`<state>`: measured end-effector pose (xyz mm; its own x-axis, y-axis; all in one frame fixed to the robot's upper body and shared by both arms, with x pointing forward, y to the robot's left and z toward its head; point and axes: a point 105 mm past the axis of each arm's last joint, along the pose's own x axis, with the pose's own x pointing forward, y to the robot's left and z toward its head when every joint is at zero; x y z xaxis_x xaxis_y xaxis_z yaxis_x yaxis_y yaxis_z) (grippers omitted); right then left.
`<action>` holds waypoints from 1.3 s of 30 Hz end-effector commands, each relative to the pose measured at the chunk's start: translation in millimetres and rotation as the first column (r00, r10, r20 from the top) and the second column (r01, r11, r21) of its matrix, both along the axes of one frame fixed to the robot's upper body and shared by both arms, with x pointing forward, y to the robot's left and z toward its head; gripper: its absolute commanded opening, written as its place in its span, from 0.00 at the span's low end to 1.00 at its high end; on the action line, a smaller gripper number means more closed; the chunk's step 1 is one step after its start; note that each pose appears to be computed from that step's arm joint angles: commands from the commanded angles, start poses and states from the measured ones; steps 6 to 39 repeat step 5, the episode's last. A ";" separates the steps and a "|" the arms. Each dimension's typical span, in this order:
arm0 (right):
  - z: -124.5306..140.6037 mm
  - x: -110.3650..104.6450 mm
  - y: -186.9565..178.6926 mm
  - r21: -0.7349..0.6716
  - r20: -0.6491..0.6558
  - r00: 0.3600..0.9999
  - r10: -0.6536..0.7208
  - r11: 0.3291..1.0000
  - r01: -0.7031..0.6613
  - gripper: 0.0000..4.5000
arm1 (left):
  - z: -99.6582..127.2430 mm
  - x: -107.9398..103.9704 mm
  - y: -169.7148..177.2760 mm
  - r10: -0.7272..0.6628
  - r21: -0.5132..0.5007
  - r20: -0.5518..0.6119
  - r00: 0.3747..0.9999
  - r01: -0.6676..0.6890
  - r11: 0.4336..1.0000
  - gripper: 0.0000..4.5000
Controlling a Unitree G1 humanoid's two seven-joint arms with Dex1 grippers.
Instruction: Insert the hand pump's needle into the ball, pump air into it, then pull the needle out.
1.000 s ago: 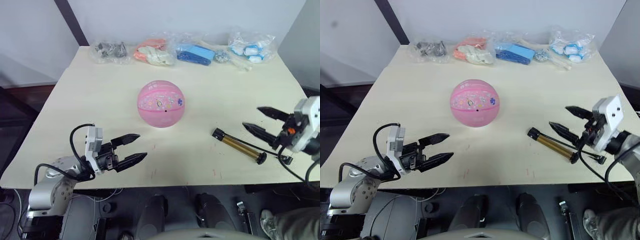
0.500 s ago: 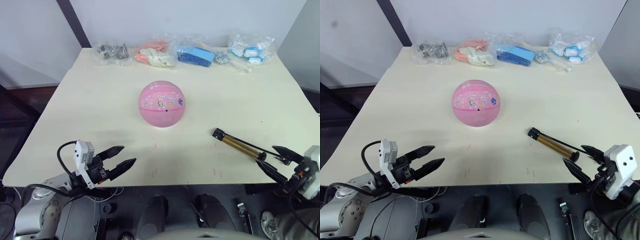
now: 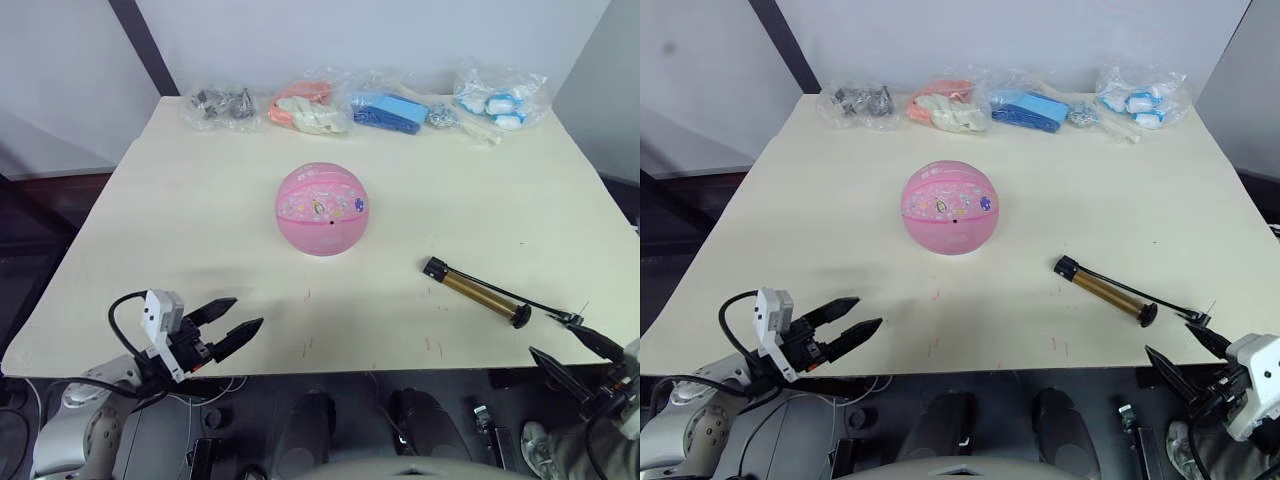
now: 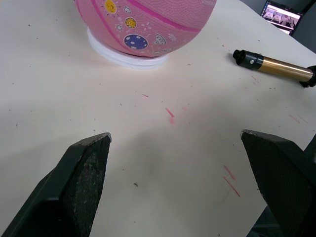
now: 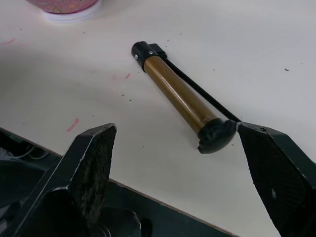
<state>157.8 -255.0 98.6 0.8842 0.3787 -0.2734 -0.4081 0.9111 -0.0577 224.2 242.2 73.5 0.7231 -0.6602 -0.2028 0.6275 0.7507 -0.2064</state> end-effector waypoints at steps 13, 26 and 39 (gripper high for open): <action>8.2 1.1 -0.6 -0.025 0.030 1.000 -0.001 1.000 0.002 0.91 | 7.4 5.1 -2.2 0.013 -0.005 0.040 0.999 -0.013 1.000 1.00; 8.2 1.1 -0.6 -0.025 0.030 1.000 -0.001 1.000 0.002 0.91 | 7.4 5.1 -2.2 0.013 -0.005 0.040 0.999 -0.013 1.000 1.00; 8.2 1.1 -0.6 -0.025 0.030 1.000 -0.001 1.000 0.002 0.91 | 7.4 5.1 -2.2 0.013 -0.005 0.040 0.999 -0.013 1.000 1.00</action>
